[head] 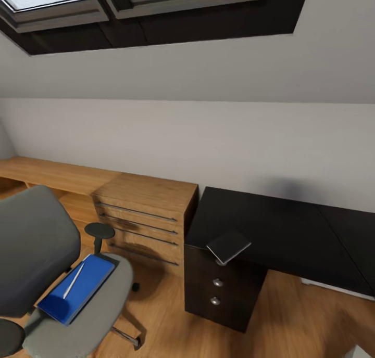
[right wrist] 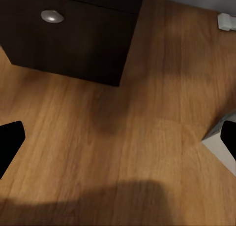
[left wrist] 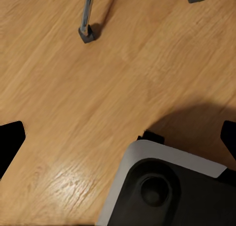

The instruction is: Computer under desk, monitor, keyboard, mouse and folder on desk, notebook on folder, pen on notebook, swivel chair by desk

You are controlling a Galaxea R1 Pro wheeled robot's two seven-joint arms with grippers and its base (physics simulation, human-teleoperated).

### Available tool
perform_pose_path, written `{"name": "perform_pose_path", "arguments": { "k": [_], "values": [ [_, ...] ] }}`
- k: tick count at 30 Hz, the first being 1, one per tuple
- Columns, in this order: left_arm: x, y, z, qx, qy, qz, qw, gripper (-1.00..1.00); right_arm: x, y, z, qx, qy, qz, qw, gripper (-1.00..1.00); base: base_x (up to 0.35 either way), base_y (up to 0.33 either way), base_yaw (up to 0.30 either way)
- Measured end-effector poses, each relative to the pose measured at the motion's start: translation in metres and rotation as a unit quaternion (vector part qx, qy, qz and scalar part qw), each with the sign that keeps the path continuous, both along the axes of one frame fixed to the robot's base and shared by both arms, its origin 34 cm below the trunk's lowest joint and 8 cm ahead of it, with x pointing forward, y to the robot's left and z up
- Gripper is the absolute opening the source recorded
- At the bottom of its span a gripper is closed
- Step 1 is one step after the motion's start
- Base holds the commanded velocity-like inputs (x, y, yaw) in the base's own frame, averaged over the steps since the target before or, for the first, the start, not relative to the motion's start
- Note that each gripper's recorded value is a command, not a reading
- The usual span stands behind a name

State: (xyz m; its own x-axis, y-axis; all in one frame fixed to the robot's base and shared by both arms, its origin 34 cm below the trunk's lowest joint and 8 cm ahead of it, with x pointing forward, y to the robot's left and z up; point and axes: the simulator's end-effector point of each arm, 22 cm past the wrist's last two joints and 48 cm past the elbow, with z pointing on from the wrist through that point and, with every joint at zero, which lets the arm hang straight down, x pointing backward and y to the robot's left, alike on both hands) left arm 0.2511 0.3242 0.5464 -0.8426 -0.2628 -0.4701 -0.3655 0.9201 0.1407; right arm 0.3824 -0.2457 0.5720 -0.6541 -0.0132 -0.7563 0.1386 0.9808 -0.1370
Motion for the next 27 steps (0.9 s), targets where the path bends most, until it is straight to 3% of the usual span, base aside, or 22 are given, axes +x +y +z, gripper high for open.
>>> {"name": "perform_pose_path", "arguments": {
  "k": [22, 27],
  "values": [
    [-0.016, 0.008, -0.005, 0.008, 0.018, -0.002, 0.9998, 1.0, 0.0, -0.002, -0.001, -0.001, 0.001, -0.001, 1.0, 1.0, 0.0, 0.0, 0.268],
    [-0.012, 0.011, -0.002, 0.013, 0.003, 0.001, 0.9999, 1.0, 0.0, -0.004, -0.001, -0.002, 0.0, -0.002, 1.0, 1.0, 0.013, 0.03, 0.272]
  ]
}}
